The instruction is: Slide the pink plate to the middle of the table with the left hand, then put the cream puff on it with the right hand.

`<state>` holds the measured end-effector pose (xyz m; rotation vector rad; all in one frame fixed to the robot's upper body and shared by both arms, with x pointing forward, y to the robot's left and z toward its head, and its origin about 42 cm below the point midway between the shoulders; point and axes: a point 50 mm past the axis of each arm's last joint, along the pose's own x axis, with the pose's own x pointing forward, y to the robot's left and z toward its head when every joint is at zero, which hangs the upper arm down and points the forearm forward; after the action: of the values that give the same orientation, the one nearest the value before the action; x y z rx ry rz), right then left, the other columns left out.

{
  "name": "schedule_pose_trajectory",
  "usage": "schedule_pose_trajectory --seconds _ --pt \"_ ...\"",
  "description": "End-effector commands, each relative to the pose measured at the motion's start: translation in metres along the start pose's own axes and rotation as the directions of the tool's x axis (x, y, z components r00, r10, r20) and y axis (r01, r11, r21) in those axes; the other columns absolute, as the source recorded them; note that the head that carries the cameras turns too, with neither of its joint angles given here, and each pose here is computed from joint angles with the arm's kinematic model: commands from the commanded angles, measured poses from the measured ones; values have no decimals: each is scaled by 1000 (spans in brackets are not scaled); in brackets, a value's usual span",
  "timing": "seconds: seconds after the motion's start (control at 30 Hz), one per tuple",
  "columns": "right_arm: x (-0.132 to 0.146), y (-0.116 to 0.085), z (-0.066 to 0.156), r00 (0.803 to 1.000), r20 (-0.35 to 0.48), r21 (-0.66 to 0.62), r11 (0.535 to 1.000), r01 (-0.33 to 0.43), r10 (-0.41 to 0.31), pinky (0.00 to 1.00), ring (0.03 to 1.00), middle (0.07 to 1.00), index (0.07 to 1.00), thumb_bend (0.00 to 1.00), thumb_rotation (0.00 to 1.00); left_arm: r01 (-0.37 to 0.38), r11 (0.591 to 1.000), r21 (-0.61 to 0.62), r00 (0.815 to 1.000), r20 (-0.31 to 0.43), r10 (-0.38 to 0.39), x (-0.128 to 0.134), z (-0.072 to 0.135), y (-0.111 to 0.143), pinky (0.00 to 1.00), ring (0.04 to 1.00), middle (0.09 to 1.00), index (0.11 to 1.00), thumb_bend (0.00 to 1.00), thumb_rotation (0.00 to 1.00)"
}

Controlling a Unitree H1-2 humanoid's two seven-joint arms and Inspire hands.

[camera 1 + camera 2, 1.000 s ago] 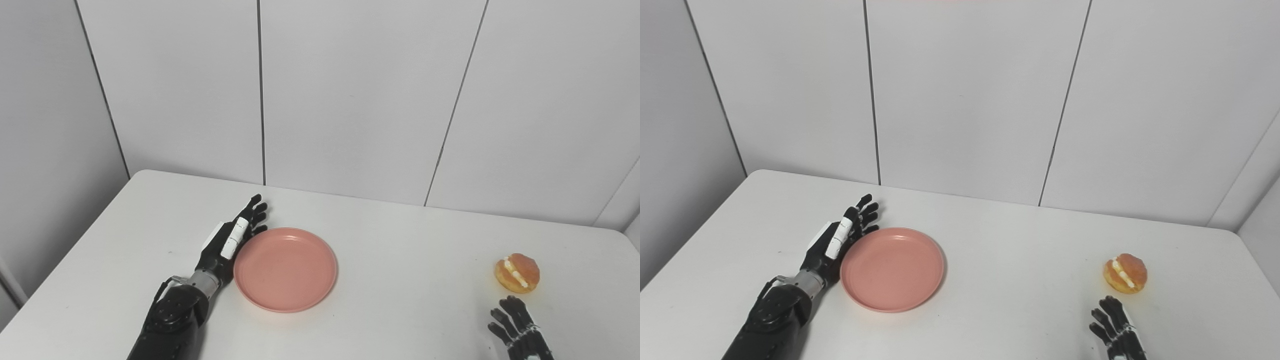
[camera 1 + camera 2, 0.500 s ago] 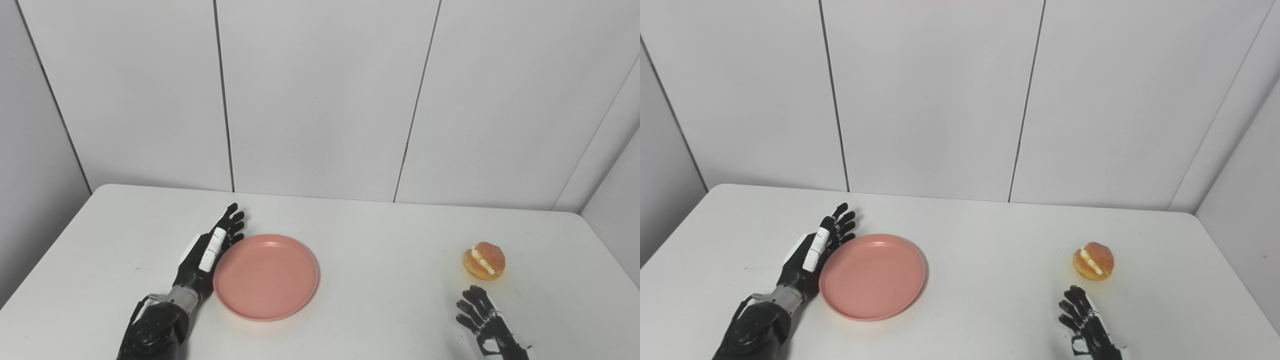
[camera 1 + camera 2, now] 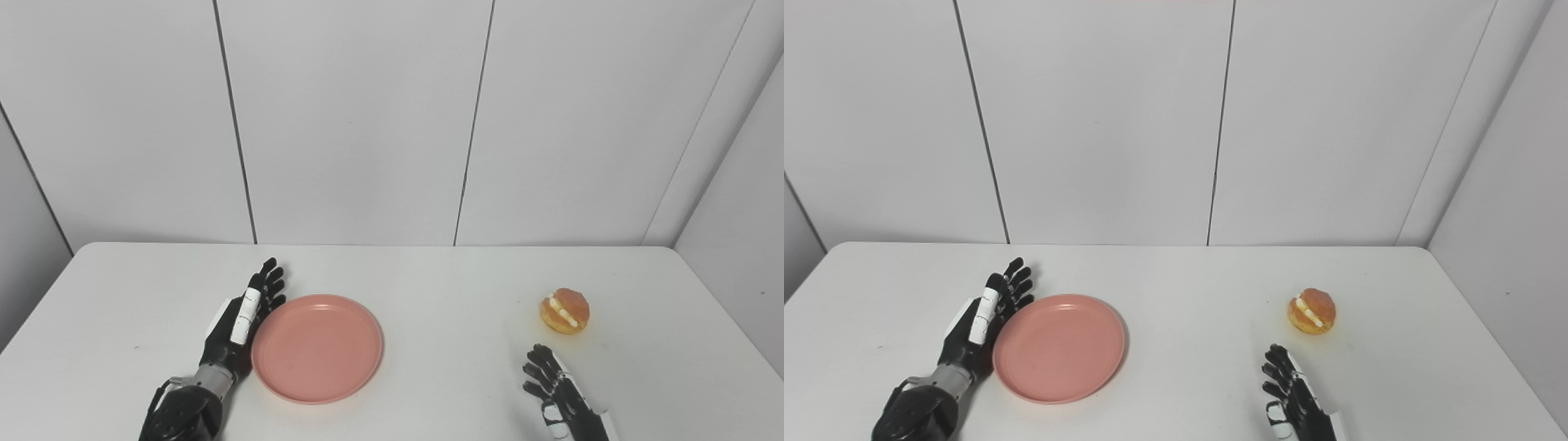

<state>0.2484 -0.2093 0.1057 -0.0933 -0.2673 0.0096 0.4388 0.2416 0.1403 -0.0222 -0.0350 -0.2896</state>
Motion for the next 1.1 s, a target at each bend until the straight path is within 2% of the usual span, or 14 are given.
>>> schedule_pose_trajectory --seconds 0.0,0.3,0.37,0.57,0.73,0.87,0.93,1.07 --pt "-7 25 -9 999 -45 53 999 -4 6 827 870 897 902 773 935 102 993 -55 991 -77 -106 3 -16 -38 968 988 988 1000 972 927" --pt "-5 38 -7 999 -46 57 998 -4 6 838 870 899 898 779 929 124 988 -93 989 -64 -130 0 -14 -52 966 999 993 1000 941 926" --pt "-5 40 -6 999 -48 59 998 -5 8 845 872 904 898 784 928 127 986 -105 989 -66 -135 -1 -15 -57 988 1000 997 1000 952 924" --pt "-6 42 -4 999 -50 51 999 -3 5 845 872 904 900 799 930 135 984 -113 987 -76 -144 -4 -16 -65 967 987 986 1000 973 924" --pt "-7 44 -2 999 -51 46 999 -2 4 841 869 900 899 785 928 140 982 -127 985 -80 -150 -8 -18 -62 998 1000 995 1000 931 922" --pt "-8 45 -2 998 -57 43 999 -2 5 844 874 904 903 789 926 132 987 -93 986 -89 -141 -11 -20 -55 962 1000 993 1000 913 937" --pt "-8 44 -2 998 -63 41 999 -1 4 849 879 908 904 798 927 128 989 -77 986 -93 -135 -13 -21 -51 920 991 983 1000 920 954" --pt "-12 39 -1 997 -74 42 999 -3 6 850 885 914 907 814 915 130 990 -60 986 -92 -136 -16 -23 -46 933 988 982 1000 959 963"
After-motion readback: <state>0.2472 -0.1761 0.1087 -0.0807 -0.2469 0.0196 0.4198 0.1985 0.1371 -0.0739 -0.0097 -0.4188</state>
